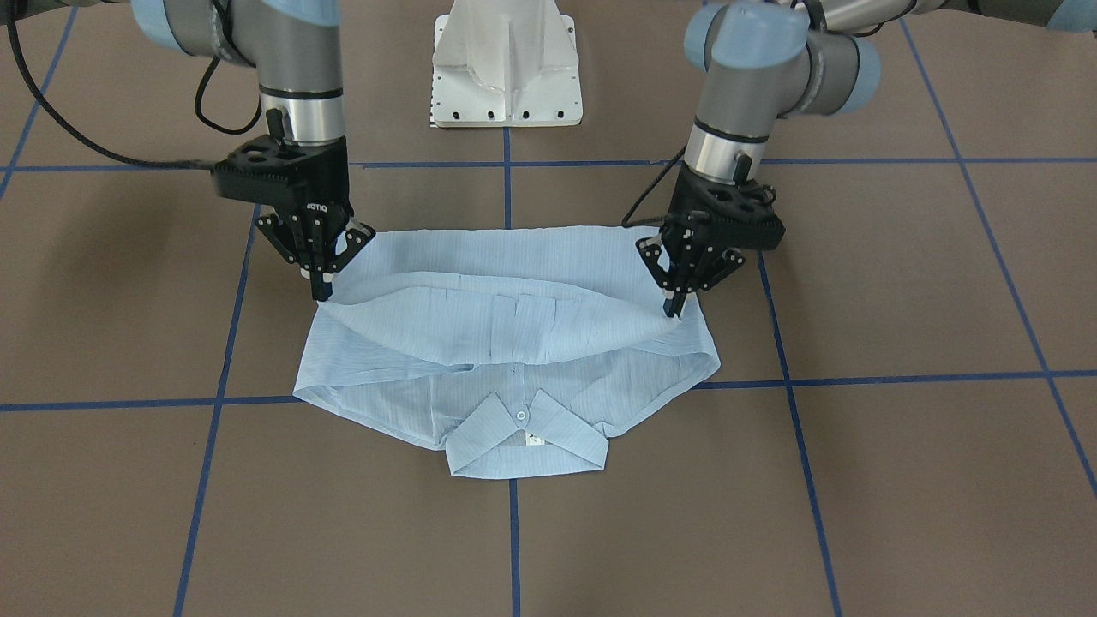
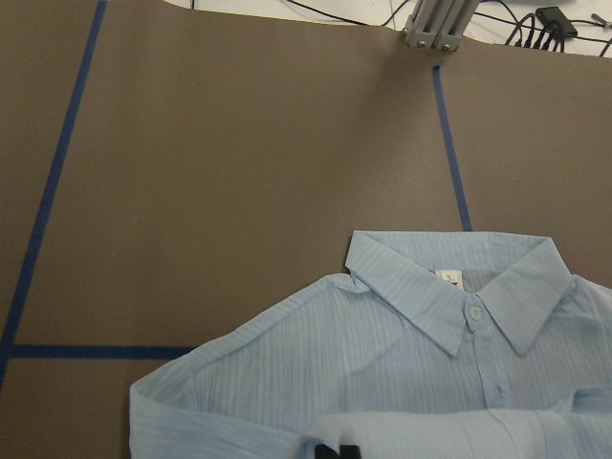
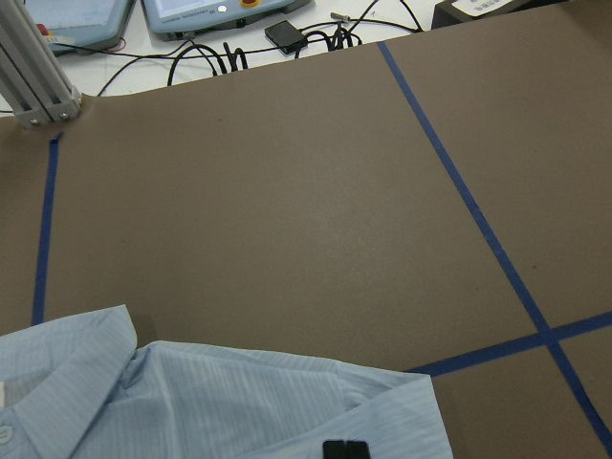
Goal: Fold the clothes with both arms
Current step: 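Release the hem and raise both grippers away from the folded shirt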
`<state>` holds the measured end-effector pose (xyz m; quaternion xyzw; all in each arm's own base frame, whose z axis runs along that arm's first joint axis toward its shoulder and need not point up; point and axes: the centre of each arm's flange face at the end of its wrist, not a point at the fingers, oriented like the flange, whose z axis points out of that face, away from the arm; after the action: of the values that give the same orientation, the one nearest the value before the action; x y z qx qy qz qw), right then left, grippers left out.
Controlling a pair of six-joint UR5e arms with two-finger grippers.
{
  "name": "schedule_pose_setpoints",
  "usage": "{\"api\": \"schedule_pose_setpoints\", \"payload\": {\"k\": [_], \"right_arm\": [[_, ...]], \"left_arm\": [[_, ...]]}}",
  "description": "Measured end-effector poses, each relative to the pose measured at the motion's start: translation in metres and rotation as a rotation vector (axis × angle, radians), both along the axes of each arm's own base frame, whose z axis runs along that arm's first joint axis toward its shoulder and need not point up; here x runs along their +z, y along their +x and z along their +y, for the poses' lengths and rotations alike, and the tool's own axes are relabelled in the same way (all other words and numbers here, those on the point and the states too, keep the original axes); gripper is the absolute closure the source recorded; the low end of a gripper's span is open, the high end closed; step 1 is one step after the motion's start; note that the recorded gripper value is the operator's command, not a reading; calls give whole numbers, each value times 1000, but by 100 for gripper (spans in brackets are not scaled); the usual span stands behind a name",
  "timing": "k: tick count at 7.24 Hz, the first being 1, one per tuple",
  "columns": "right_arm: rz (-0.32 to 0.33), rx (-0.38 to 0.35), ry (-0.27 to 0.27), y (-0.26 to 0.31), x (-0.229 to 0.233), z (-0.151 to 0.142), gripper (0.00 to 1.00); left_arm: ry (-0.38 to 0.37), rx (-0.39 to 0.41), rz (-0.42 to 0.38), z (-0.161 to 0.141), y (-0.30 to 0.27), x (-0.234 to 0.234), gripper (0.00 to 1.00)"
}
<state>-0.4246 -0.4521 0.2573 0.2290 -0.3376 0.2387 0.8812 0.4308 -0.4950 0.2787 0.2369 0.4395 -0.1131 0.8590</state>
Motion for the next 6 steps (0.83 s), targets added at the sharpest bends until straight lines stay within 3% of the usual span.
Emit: {"api": "schedule_pose_setpoints", "payload": {"k": [2, 6], "right_arm": [[19, 4, -4, -19, 33, -20, 100], [25, 30, -6, -12, 45, -36, 100]], "left_arm": [[-5, -23, -29, -20, 20, 53, 100], [47, -6, -69, -24, 16, 60, 100]]}}
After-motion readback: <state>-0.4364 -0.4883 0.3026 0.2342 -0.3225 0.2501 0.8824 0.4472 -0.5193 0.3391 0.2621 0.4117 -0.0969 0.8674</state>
